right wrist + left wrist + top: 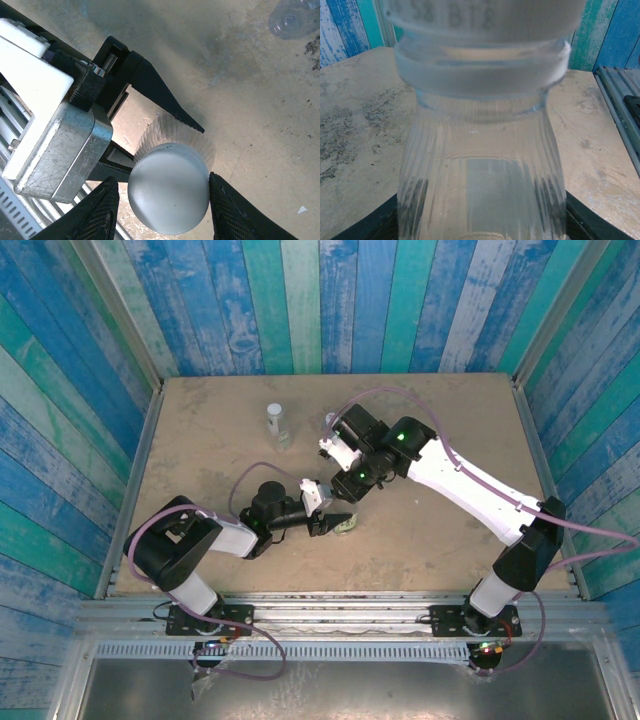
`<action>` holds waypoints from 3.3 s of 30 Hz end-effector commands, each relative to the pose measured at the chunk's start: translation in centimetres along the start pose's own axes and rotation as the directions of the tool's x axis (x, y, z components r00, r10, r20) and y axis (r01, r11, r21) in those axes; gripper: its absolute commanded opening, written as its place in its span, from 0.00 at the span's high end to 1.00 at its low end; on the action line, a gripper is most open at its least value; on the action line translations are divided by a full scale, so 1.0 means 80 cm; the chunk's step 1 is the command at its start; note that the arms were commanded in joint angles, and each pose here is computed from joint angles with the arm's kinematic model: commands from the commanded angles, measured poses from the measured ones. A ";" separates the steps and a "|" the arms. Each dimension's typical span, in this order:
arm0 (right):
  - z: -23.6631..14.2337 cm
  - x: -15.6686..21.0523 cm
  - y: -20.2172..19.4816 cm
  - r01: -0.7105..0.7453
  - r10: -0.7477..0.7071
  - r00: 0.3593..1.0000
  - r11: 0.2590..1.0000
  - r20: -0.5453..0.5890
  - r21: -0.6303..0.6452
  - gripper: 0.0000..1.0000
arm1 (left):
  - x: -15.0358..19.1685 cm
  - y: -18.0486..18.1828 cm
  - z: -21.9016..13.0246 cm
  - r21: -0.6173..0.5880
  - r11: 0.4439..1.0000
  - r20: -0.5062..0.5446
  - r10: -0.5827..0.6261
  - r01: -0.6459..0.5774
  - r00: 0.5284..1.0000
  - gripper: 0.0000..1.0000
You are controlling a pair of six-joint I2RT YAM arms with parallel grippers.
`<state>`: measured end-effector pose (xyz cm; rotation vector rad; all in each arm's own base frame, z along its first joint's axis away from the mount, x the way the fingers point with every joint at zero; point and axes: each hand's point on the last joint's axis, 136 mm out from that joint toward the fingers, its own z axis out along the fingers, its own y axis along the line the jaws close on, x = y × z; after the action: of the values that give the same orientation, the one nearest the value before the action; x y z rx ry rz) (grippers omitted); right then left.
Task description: Screw on the bottle caps
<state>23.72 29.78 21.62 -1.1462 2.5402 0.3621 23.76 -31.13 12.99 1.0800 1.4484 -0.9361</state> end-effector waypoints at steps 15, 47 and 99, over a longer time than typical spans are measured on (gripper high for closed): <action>-0.045 -0.014 -0.020 -0.079 0.065 0.987 0.992 0.146 0.097 0.49 | 0.034 0.000 0.000 -0.005 0.998 -0.078 -0.062 0.061 0.995 0.41; 0.017 0.035 -0.032 -0.120 0.124 0.992 0.987 -0.036 0.105 0.76 | 0.034 -0.002 -0.001 -0.003 0.998 -0.078 -0.063 0.063 0.995 0.41; -0.012 0.008 0.004 0.135 -0.136 0.983 0.991 0.120 0.013 0.30 | 0.041 -0.008 -0.006 0.007 0.998 -0.088 -0.069 0.069 0.994 0.41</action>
<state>23.25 28.99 22.51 -1.1596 2.3838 0.3861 23.59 -31.02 12.92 1.0772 1.4428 -0.9380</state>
